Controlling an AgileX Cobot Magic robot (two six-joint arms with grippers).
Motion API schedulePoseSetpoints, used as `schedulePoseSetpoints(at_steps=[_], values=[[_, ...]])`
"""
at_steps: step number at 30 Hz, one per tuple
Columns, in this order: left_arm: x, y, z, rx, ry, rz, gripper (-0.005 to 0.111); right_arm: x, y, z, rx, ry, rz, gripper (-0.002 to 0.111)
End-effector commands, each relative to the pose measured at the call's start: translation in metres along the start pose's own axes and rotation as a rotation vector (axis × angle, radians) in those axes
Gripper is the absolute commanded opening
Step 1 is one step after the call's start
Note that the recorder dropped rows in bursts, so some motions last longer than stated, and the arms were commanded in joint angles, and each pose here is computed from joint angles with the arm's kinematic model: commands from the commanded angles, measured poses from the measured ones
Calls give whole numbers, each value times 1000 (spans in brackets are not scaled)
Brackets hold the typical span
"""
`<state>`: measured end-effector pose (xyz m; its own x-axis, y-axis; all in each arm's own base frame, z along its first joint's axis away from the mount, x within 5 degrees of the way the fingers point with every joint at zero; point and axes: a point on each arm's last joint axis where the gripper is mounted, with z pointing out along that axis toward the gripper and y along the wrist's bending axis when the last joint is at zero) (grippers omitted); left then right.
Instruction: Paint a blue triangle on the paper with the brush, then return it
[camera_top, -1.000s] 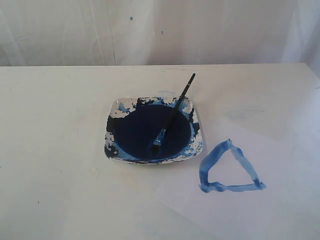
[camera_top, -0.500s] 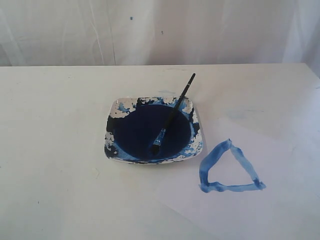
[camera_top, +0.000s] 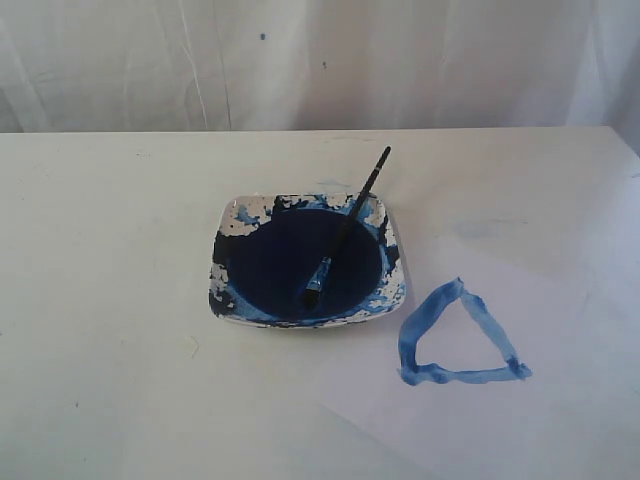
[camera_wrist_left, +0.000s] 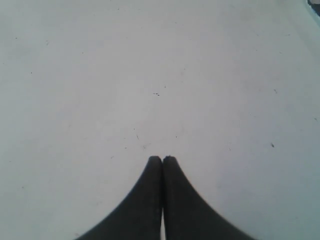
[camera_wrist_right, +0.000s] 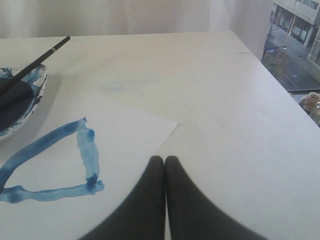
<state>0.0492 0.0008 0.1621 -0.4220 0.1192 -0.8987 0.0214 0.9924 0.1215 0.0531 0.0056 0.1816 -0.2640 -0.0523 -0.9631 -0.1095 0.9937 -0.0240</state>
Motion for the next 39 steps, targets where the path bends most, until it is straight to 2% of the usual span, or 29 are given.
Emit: schedulePoseSetpoints(at_steps=[1, 9, 39], values=[[2, -1, 1, 9, -1, -19, 0, 0, -1, 0, 10, -9, -15, 0], [1, -3, 1, 58, -6, -2, 0, 0, -1, 0, 10, -9, -15, 0], [2, -4, 1, 58, -5, 0, 0, 0, -1, 0, 10, -9, -13, 0]])
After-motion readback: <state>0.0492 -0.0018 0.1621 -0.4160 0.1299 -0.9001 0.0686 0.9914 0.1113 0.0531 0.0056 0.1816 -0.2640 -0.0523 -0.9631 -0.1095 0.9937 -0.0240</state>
